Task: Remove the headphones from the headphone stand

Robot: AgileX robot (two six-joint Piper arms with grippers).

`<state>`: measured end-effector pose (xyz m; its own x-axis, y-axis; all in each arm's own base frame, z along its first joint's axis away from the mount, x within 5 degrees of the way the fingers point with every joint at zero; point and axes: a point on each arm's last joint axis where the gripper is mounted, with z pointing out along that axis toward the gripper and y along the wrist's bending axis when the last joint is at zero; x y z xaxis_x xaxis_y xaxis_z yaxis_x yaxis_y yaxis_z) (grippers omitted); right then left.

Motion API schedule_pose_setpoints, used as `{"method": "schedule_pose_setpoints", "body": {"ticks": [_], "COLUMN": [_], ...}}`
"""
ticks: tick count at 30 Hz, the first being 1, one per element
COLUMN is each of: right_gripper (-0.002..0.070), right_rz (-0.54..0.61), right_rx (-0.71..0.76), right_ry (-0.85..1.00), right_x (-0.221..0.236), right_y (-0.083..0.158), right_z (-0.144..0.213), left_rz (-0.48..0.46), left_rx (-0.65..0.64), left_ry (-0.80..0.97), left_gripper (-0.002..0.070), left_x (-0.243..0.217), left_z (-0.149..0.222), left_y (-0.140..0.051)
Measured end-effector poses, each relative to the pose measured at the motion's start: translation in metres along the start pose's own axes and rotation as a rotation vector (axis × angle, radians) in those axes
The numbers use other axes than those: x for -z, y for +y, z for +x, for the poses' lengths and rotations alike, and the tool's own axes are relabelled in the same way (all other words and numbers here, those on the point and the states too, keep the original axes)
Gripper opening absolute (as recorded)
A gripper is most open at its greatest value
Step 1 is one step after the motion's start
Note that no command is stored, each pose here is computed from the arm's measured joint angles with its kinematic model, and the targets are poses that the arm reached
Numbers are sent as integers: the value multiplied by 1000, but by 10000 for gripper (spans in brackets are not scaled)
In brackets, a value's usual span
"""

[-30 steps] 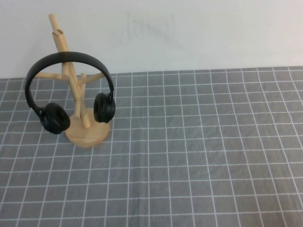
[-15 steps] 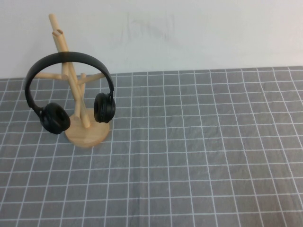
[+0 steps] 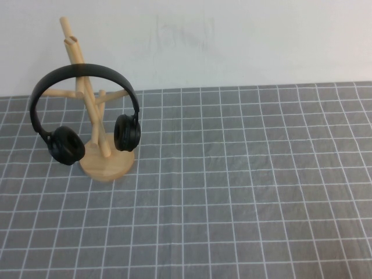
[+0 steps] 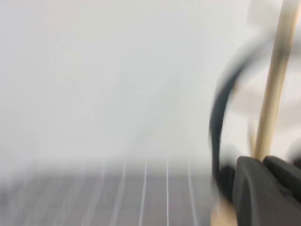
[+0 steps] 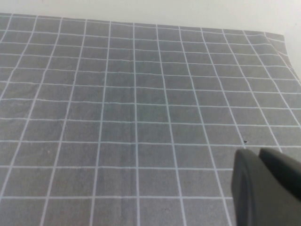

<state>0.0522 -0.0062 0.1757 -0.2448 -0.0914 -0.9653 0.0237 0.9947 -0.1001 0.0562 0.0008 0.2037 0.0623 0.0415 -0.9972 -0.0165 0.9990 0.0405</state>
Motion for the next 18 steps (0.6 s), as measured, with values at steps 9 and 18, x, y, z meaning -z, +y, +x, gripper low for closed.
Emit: {"method": "schedule_pose_setpoints", "body": {"ticks": [9,18], "right_gripper": [-6,-6], "right_rz": [0,0], "right_rx": [0,0], "right_ry": [0,0], "right_x": [0,0], "right_y": [0,0], "right_z": [0,0], "left_rz": [12,5], "left_rx": [2,114], "left_ry": [-514,-642], "left_gripper": [-3,-3], "left_x": [12,20], "left_z": [-45,-68], "left_y": [-1,3]}}
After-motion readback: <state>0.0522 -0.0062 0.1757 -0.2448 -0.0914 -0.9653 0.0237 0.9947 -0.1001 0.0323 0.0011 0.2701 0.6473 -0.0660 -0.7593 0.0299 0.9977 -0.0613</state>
